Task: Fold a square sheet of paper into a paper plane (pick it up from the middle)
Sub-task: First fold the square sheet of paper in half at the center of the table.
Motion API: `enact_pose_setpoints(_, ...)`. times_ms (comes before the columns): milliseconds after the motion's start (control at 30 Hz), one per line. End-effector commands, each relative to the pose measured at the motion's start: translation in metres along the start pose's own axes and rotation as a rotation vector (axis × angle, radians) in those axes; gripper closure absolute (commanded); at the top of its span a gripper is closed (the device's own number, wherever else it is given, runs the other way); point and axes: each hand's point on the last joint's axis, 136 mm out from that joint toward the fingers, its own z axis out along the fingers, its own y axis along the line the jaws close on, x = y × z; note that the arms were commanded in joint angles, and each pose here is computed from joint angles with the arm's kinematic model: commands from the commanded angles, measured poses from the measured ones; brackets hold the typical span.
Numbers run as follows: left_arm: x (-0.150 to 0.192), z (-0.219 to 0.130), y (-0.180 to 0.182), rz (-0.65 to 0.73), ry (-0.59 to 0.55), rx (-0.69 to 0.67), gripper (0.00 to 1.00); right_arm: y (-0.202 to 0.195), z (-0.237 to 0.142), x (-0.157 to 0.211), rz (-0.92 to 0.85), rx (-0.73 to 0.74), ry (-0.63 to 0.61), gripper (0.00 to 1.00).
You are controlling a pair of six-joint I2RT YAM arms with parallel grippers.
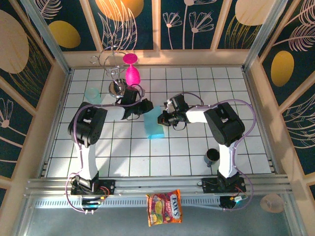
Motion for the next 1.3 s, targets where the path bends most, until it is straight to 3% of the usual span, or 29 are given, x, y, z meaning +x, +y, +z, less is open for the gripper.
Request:
enact_pose_setpoints(0, -0.008, 0.003, 0.018, -0.041, -0.012, -0.079, 0.87, -0.163, -0.004, 0.093, 0.200, 0.564, 0.184, 1.00)
enact_pose_setpoints(300, -0.005, -0.011, 0.089, -0.151, -0.041, -0.240, 0.88, -0.166, -0.004, 0.095, 0.205, 0.573, 0.185, 1.00)
enact_pose_setpoints(467, -0.019, -0.031, 0.102, -0.154, -0.088, -0.290, 0.88, -0.166, -0.005, 0.095, 0.205, 0.575, 0.182, 1.00)
enact_pose_setpoints(800, -0.028, -0.070, 0.061, -0.126, -0.153, -0.190, 0.87, -0.163, -0.004, 0.093, 0.206, 0.559, 0.175, 1.00)
enact_pose_setpoints(1033, 0.016, -0.085, 0.008, -0.150, -0.103, -0.016, 0.87, -0.163, -0.002, 0.094, 0.209, 0.551, 0.179, 1.00)
enact_pose_setpoints(1267, 0.066, -0.063, -0.026, -0.147, 0.034, 0.030, 0.91, -0.162, -0.001, 0.092, 0.204, 0.547, 0.180, 1.00)
